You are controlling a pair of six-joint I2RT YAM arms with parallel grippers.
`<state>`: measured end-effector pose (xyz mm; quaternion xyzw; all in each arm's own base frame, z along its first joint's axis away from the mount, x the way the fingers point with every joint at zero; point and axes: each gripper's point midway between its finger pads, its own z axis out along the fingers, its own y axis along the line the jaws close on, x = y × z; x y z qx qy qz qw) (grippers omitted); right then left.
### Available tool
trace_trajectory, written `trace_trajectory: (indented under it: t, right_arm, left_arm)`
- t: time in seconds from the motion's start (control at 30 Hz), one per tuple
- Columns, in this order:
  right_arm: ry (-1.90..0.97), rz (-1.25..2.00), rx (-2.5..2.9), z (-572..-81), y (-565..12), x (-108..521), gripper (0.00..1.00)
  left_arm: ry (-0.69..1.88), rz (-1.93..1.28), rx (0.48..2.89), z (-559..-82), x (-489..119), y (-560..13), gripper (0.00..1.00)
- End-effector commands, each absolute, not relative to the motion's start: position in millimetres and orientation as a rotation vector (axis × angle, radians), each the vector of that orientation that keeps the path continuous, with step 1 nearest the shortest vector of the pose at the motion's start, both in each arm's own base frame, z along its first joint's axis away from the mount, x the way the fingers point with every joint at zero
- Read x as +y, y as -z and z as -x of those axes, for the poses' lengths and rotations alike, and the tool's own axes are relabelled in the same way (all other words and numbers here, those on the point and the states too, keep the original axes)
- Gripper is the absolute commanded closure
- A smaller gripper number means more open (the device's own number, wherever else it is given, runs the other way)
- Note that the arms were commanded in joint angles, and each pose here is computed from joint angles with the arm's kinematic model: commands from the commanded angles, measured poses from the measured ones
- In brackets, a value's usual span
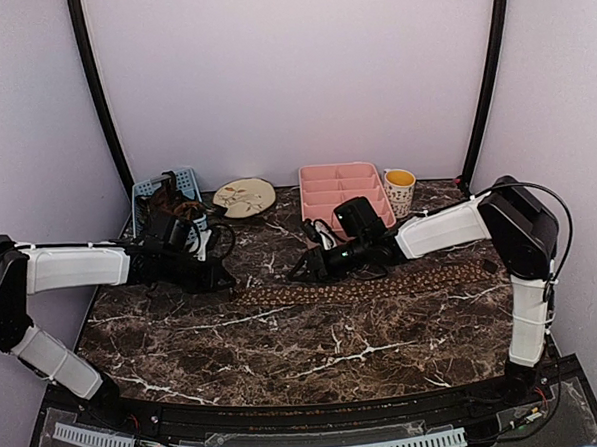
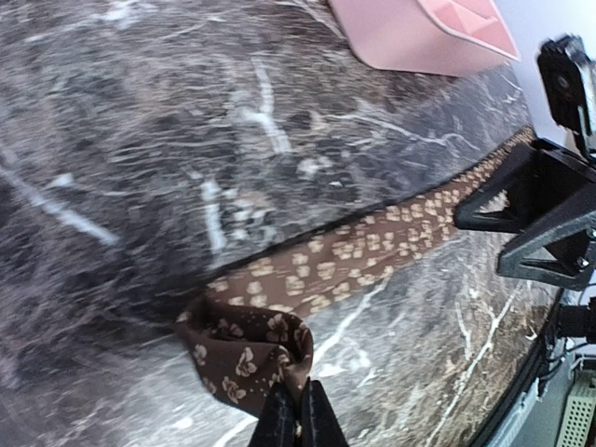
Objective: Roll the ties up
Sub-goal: Fold the tie at the center of the board.
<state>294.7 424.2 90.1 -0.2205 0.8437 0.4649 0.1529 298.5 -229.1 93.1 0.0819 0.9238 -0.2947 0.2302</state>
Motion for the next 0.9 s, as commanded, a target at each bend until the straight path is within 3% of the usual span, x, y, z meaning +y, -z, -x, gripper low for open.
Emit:
trace_trajectory:
  t: [0.0, 0.77, 0.87]
  right_arm:
    - [-1.397, 0.595, 2.375, -301, -101, 427, 0.54]
    - [-1.433, 0.448, 2.437, -307, -80, 402, 0.66]
    - [-1.433, 0.445, 2.443, -307, -79, 403, 0.66]
  left_arm:
    - [0.997, -0.270, 2.436, -308, -264, -118, 1.00]
    - [1.246, -0.328, 2.413, -324, -357, -81, 1.00]
    - [1.245, -0.324, 2.428, -324, -358, -75, 0.88]
